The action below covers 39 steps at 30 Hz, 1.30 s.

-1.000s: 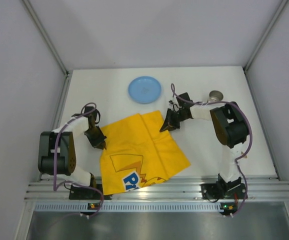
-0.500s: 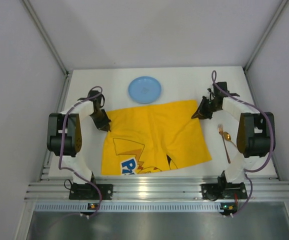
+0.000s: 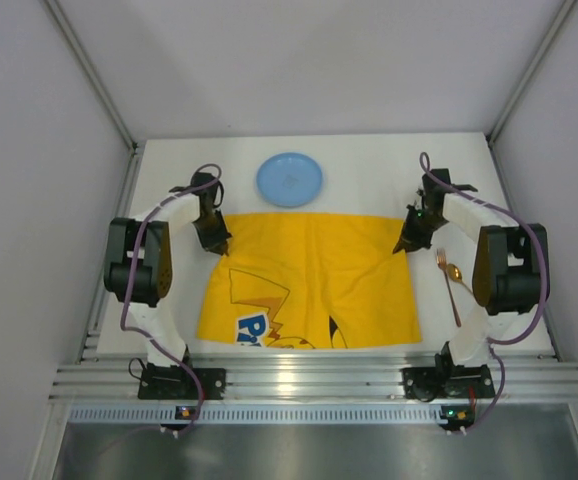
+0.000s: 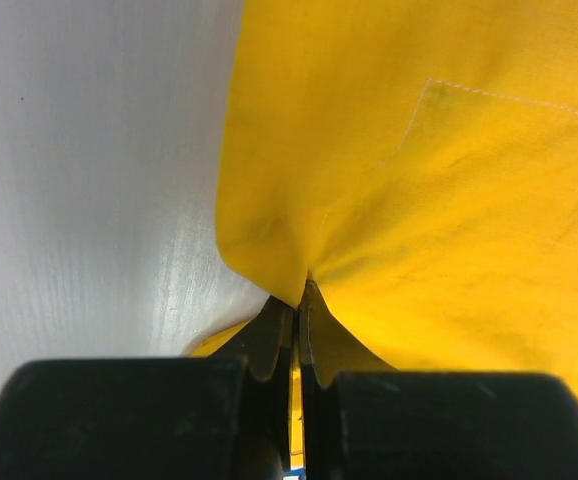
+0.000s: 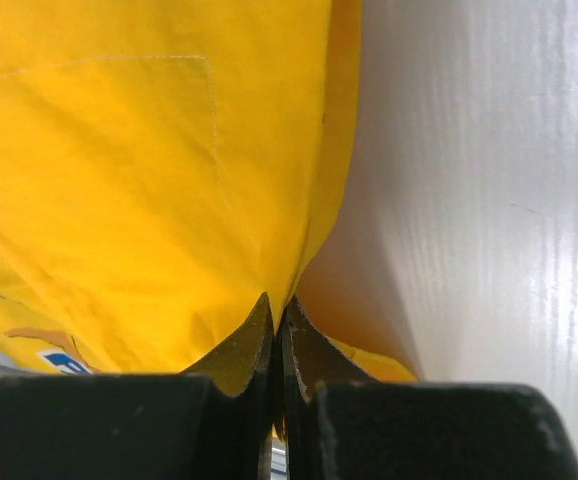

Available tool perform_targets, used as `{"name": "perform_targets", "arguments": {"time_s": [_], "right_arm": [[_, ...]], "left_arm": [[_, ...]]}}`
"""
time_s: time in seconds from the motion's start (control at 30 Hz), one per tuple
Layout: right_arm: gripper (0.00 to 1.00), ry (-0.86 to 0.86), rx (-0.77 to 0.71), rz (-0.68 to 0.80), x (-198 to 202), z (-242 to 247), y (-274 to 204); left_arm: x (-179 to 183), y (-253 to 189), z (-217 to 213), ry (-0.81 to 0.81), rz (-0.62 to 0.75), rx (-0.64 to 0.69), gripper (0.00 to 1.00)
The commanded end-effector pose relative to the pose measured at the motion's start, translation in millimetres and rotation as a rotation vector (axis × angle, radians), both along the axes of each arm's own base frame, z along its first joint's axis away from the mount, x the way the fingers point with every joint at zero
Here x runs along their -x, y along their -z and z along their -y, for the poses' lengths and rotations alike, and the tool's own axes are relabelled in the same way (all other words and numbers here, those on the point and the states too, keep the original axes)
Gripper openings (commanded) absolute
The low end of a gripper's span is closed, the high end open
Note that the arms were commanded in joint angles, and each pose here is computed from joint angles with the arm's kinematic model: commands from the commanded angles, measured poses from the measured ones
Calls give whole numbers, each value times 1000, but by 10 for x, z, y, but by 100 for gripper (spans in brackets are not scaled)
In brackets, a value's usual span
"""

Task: Set the dinner table for one person

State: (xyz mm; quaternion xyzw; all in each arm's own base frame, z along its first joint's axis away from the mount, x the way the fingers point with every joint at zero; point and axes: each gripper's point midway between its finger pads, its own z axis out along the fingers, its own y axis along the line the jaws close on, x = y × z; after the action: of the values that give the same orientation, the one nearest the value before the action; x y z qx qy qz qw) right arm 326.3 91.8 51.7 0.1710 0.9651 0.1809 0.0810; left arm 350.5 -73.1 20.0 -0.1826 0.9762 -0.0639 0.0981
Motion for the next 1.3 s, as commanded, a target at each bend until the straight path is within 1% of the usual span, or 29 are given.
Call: {"name": "perform_targets", "arguments": {"time_s": [0.0, 0.03, 0.13, 0.17, 0.23, 0.27, 0.3, 0.33, 0.37, 0.4, 0.43, 0.47, 0.53, 0.63, 0.67, 0.7, 0.73, 0.77, 0.8, 0.83, 0.87, 0.93, 0.97, 1.07, 1.1, 1.17, 1.2, 1.23, 1.27], "right_arm": [[1, -3, 114, 46, -55, 223, -192], [2, -6, 111, 60, -99, 211, -235], [13, -25, 67, 104, -227, 131, -354], [21, -27, 59, 124, -276, 115, -391], [31, -35, 56, 157, -373, 105, -466], [40, -40, 54, 167, -400, 101, -491], [45, -45, 54, 169, -409, 99, -501], [51, -42, 53, 167, -425, 107, -510], [56, -46, 52, 165, -410, 100, -522], [57, -43, 51, 161, -385, 107, -532], [58, -41, 52, 171, -347, 111, -578], [61, -41, 50, 175, -315, 104, -607], [62, -40, 43, 196, -225, 97, -715], [63, -38, 19, 232, -107, 62, -880], [64, -38, 8, 241, -79, 45, -925], [64, -35, 4, 246, -45, 42, -953], [65, -31, 4, 260, 4, 46, -1009], [65, -22, 5, 246, 69, 57, -1031], [65, -23, 4, 246, 99, 56, -1060], [65, -24, 4, 260, 123, 58, -1129], [66, -17, 16, 239, 188, 86, -1146], [66, -24, 24, 249, 205, 95, -1282], [66, -25, 42, 225, 269, 131, -1302], [67, -10, 60, 245, 261, 185, -1486], [67, -4, 59, 257, 230, 189, -1555], [67, 9, 61, 254, 201, 218, -1588], [67, 13, 62, 249, 173, 223, -1600], [67, 19, 64, 250, 151, 236, -1606], [67, 22, 65, 245, 133, 245, -1598]], "left_arm": [[-44, -137, -65, 13, 26, -52, 0], [-35, -181, -61, 10, 32, -52, 0], [-4, -252, -130, -14, 38, -89, 0], [-7, -273, -136, -21, 43, -92, 0], [-13, -354, -140, -32, 65, -94, 1], [-23, -388, -137, -34, 74, -94, 5], [-25, -416, -140, -35, 79, -95, 10], [-51, -451, -166, -40, 92, -109, 30], [-69, -512, -188, -44, 92, -123, 42], [-89, -550, -216, -46, 93, -140, 58], [-201, -666, -321, -80, 123, -199, 98], [-222, -723, -355, -92, 125, -219, 99], [-353, -872, -348, -93, 173, -217, 99], [-828, -1139, -164, -68, 349, -125, 99], [-940, -1169, -1, -35, 386, -42, 99], [-1078, -1192, 82, -19, 431, -6, 99], [-1302, -1147, 206, -3, 467, 45, 98], [-1397, -1124, 331, 17, 469, 99, 94], [-1491, -1063, 399, 27, 463, 120, 88], [-1682, -953, 474, 34, 459, 133, 86], [-1765, -909, 565, 51, 462, 151, 86], [-1956, -747, 701, 57, 448, 189, 84], [-2023, -717, 761, 61, 454, 209, 83], [-2218, -610, 902, 54, 471, 266, 81], [-2239, -500, 941, 47, 452, 281, 80], [-2323, -523, 1002, 49, 466, 298, 76], [-2339, -447, 1035, 52, 458, 304, 73], [-2369, -462, 1075, 58, 468, 310, 69], [-2376, -439, 1097, 60, 466, 317, 61]]}}
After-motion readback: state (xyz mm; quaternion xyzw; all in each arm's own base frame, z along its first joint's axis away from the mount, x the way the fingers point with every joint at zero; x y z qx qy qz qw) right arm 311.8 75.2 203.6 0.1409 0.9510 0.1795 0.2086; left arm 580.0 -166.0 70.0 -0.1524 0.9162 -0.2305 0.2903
